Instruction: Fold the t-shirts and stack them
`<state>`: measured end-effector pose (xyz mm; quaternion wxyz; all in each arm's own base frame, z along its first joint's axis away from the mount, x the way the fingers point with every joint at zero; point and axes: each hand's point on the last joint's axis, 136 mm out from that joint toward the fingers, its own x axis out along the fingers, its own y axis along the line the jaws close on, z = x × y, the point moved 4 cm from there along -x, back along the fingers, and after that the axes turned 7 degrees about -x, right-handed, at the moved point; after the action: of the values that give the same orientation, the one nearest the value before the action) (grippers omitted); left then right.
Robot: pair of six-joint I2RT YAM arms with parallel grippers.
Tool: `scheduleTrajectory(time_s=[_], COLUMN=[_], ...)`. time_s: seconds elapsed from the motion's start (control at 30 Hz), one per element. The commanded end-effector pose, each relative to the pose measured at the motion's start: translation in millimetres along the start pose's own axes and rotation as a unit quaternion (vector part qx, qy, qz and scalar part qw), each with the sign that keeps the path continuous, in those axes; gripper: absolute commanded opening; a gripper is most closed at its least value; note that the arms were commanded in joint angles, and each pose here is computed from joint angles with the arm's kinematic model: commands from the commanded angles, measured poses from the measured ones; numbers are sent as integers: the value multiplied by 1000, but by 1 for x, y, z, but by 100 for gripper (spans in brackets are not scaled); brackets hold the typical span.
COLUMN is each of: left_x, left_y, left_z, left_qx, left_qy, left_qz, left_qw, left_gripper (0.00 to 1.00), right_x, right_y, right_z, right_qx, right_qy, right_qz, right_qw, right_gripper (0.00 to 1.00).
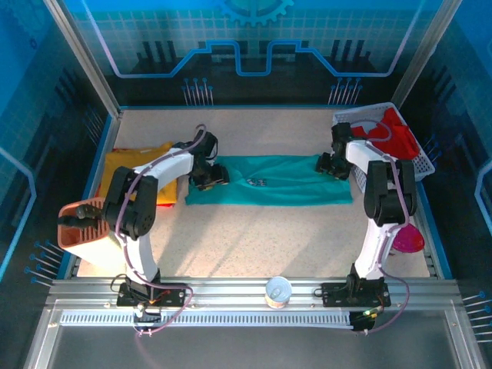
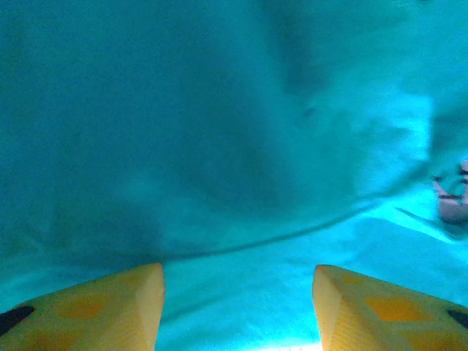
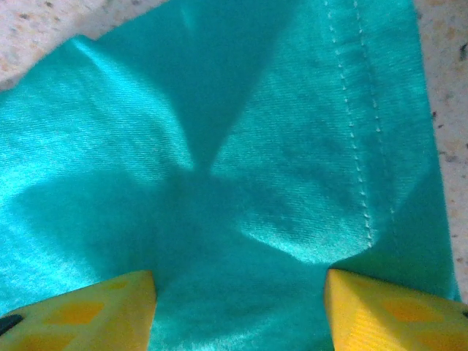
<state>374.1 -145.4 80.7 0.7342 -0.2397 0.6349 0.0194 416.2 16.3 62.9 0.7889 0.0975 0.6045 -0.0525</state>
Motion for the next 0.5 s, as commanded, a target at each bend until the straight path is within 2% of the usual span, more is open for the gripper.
scheduleTrajectory(time_s=[0.0, 0.2, 0.47], left_x=[15, 30, 43], left_y=[3, 4, 0], left_z=[9, 18, 42], left_qx=[8, 19, 21], left_qy=[15, 39, 59], left_qz=[27, 57, 63], left_qw=[999, 997, 996], left_gripper=[57, 58, 59], right_x=[12, 17, 9], right_y=[1, 5, 7], right_z=[-13, -24, -36], right_qx=[-21, -23, -36], right_qy=[49, 69, 84], right_qz=[-21, -15, -23], right_qw=[998, 997, 996], right_gripper=[66, 70, 77])
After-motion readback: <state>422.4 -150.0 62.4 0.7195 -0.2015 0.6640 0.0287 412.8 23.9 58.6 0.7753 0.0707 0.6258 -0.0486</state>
